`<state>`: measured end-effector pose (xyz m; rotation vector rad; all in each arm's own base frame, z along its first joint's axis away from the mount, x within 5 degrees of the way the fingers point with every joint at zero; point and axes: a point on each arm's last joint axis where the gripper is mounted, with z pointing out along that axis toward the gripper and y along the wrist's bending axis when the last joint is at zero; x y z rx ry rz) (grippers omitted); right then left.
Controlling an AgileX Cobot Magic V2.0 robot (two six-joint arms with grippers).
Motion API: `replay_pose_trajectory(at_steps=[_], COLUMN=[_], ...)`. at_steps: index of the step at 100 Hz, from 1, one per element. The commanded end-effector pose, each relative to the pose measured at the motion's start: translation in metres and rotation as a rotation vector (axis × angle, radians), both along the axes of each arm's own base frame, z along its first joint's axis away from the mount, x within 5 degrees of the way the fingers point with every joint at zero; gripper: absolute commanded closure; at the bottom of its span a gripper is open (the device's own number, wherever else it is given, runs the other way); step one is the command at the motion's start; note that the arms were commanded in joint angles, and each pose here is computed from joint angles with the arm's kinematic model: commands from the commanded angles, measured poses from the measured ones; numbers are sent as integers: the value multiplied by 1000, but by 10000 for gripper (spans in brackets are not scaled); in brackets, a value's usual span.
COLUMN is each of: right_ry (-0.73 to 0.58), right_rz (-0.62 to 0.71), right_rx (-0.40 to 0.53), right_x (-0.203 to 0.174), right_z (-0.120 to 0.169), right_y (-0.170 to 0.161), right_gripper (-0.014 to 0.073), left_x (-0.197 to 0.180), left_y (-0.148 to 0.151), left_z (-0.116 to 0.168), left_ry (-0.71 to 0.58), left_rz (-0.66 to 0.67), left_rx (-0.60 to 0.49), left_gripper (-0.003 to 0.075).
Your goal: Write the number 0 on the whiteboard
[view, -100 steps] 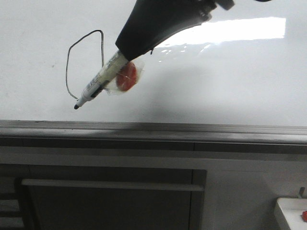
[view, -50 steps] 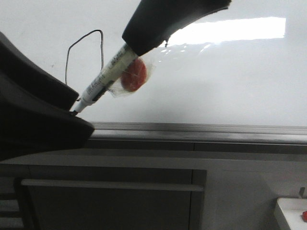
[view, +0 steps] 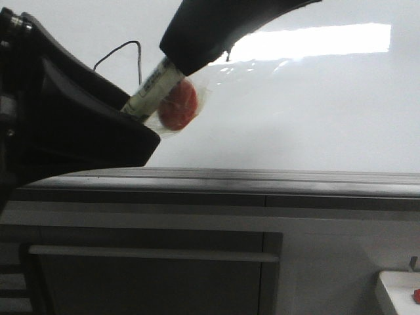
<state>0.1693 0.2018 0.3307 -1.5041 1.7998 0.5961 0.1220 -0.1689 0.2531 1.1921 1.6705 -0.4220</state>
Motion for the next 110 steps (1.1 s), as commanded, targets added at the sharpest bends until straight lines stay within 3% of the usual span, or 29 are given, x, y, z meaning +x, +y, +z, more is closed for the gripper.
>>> replay_pose_trajectory(at_steps=[1, 11, 28, 52, 59, 66, 71, 78, 98, 110], right_ry=[-52, -52, -55, -80, -89, -128, -154, -191, -200, -197], right_rz=[-8, -8, -10, -34, -42, -71, -105, -165, -281, -280], right_rx=[82, 82, 84, 103, 107, 111, 122, 145, 196, 194], right_x=[-5, -5, -4, -1, 0, 5, 11, 20, 30, 30], right_z=[21, 21, 22, 24, 24, 26, 28, 31, 39, 39], right_y=[0, 0, 0, 0, 0, -3, -6, -11, -25, -26], right_gripper=[652, 652, 652, 617, 499, 329, 195, 78, 60, 60], left_x=[0, 0, 0, 0, 0, 3, 7, 15, 47, 65], left_y=[-5, -5, -5, -5, -5, -3, 0, 7, 36, 62], left_z=[17, 16, 16, 16, 16, 15, 16, 18, 23, 27], left_ry=[-34, -32, -31, -27, -9, 23, 66, 139, 194, 266], left_rz=[-35, -33, -28, -25, -13, 31, 91, 197, 440, 638], left_rx=[-81, -81, -76, -78, -92, -88, -103, -136, -242, -389], left_gripper=[409, 498, 743, 741, 741, 741, 741, 741, 741, 741])
